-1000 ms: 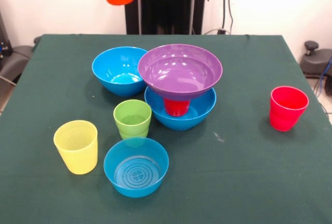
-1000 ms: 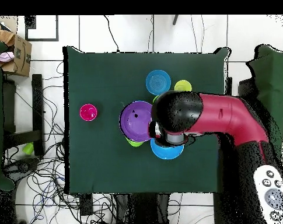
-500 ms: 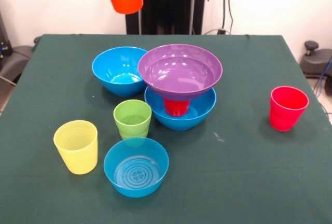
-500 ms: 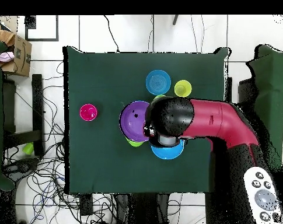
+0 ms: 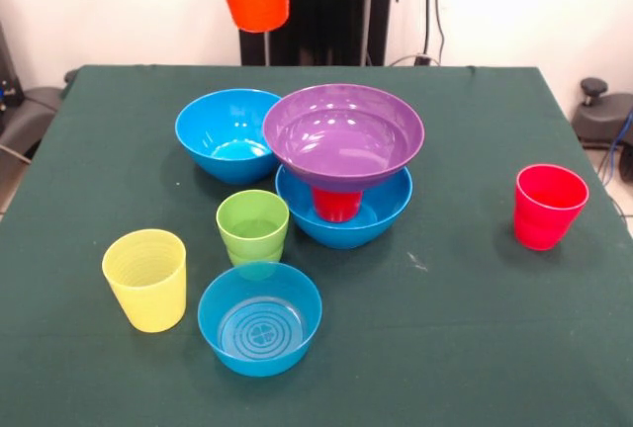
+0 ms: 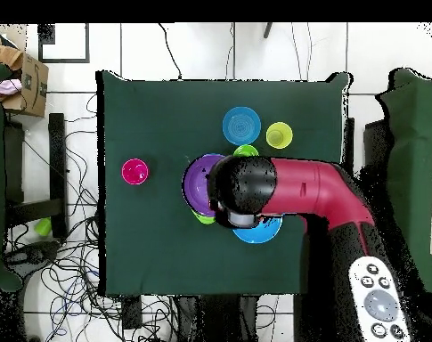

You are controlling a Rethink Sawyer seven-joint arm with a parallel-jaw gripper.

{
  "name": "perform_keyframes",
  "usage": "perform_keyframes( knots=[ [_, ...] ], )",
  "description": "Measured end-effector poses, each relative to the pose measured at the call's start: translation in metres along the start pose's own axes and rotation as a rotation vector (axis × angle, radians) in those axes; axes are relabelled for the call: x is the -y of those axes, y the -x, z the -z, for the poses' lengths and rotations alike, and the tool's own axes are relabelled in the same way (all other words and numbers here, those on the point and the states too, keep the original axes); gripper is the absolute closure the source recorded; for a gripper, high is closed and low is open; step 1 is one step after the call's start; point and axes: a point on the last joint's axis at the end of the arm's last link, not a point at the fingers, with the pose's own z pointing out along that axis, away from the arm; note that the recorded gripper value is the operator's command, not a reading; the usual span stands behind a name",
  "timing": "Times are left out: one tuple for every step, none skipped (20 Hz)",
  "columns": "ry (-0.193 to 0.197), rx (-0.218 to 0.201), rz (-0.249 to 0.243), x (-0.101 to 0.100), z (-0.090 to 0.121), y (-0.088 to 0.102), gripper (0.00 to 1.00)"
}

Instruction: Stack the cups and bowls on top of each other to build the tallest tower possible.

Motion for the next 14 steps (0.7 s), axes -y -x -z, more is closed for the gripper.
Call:
perform_keyframes(
  knots=[
    [-0.005,0.008,-0.007,-0.005,-0.001,-0.001,1.00],
    [-0.009,0.016,-0.014,-0.009,-0.003,-0.002,1.00],
    [-0.014,0.024,-0.022,-0.014,-0.005,-0.003,1.00],
    [-0.019,0.032,-0.031,-0.020,-0.006,-0.004,1.00],
    [-0.022,0.038,-0.039,-0.024,-0.008,-0.006,1.00],
    [-0.025,0.043,-0.046,-0.028,-0.010,-0.007,1.00],
    [-0.027,0.048,-0.052,-0.031,-0.011,-0.008,1.00],
    [-0.029,0.055,-0.061,-0.036,-0.013,-0.010,1.00],
    [-0.031,0.064,-0.071,-0.041,-0.016,-0.012,1.00],
    [-0.032,0.067,-0.074,-0.042,-0.017,-0.012,1.00],
    [-0.032,0.069,-0.077,-0.044,-0.018,-0.012,1.00],
    [-0.032,0.073,-0.082,-0.046,-0.020,-0.013,1.00],
    [-0.032,0.076,-0.086,-0.047,-0.022,-0.013,1.00],
    [-0.032,0.078,-0.089,-0.049,-0.025,-0.014,1.00]
  ],
)
